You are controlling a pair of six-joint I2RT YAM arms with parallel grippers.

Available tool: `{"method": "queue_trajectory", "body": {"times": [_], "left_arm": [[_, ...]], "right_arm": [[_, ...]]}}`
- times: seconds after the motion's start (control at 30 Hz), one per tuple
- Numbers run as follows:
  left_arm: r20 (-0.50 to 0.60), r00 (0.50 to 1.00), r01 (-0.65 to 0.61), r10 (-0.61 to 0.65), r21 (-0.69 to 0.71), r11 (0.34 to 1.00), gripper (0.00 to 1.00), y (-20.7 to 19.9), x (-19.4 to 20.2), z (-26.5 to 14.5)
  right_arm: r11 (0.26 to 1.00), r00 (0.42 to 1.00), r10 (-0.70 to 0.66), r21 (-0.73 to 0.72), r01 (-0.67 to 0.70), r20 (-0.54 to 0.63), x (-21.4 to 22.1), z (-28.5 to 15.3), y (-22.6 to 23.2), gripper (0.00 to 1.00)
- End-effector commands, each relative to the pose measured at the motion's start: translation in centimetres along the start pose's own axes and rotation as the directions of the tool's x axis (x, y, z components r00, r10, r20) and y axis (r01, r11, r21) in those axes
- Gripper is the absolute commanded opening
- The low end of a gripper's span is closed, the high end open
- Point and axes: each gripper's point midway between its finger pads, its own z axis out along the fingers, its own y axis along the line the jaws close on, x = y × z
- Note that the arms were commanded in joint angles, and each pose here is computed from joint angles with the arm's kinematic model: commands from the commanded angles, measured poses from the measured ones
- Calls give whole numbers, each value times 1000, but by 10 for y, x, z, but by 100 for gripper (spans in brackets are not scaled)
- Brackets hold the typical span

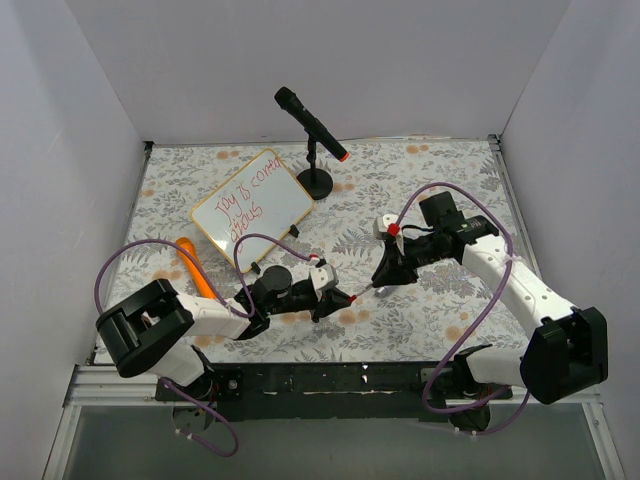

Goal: Write a sentence on the whiteboard
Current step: Insert the whiteboard marker into the whiteboard marker.

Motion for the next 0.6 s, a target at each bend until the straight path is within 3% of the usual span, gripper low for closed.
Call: {"method": "queue_trajectory", "body": {"times": [0.0,0.57], "left_arm": [[58,998,-19,19,5,1000,0,2,-21,5],[177,984,14,-27,74,997,0,-5,-59,21]], "right_arm": [[1000,1000,1,-14,-1,6,-1,4,0,1],[996,998,44,-70,-46,-33,12,22,1,1]]}}
